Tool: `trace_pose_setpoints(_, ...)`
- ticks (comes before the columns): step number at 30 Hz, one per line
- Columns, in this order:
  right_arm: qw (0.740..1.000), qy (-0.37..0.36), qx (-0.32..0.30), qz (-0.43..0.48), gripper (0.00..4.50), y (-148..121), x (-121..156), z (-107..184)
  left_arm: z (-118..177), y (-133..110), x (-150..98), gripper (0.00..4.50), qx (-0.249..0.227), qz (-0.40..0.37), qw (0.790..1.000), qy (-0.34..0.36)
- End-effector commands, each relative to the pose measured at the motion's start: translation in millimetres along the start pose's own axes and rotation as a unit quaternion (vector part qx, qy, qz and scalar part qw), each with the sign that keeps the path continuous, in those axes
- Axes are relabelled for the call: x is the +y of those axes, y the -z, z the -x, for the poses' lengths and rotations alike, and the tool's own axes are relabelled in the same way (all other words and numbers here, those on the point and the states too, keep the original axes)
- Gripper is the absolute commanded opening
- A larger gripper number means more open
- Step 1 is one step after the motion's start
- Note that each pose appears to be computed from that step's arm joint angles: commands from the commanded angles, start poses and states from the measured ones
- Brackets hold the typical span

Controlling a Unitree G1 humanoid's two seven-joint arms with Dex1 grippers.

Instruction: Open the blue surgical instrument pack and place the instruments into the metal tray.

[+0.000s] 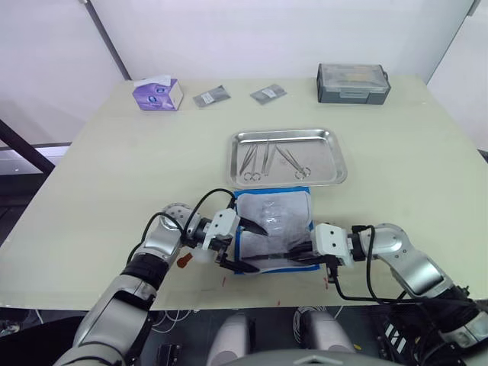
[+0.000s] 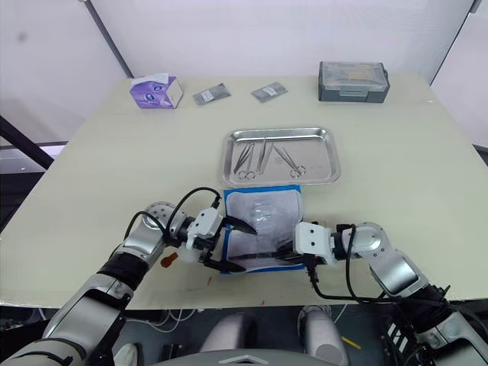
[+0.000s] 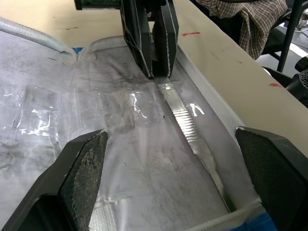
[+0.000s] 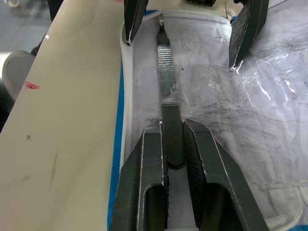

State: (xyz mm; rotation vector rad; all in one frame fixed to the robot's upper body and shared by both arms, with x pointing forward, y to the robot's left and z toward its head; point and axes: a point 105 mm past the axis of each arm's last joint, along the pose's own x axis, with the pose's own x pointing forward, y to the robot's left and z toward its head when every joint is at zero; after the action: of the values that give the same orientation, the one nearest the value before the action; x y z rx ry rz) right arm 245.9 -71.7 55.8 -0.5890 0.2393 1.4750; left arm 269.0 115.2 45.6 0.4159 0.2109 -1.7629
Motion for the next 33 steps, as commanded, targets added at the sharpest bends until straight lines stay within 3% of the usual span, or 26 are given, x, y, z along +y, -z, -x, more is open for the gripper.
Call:
trace_pose_setpoints(1,0.994,0.019,0.1,-0.047,0.02,43,2,8,-9,35,-32,4.5,0.035,0.087,0.994,0.058)
trace_pose_setpoints(16,0.998,0.036,0.049,0.011,0.02,-4,-6,23,-11,36,-33,4.5,0.034,0.088,0.994,0.059)
trace_pose_setpoints(33,0.996,0.043,0.068,0.048,0.02,-18,-11,43,-12,36,-33,4.5,0.03,0.09,0.994,0.062)
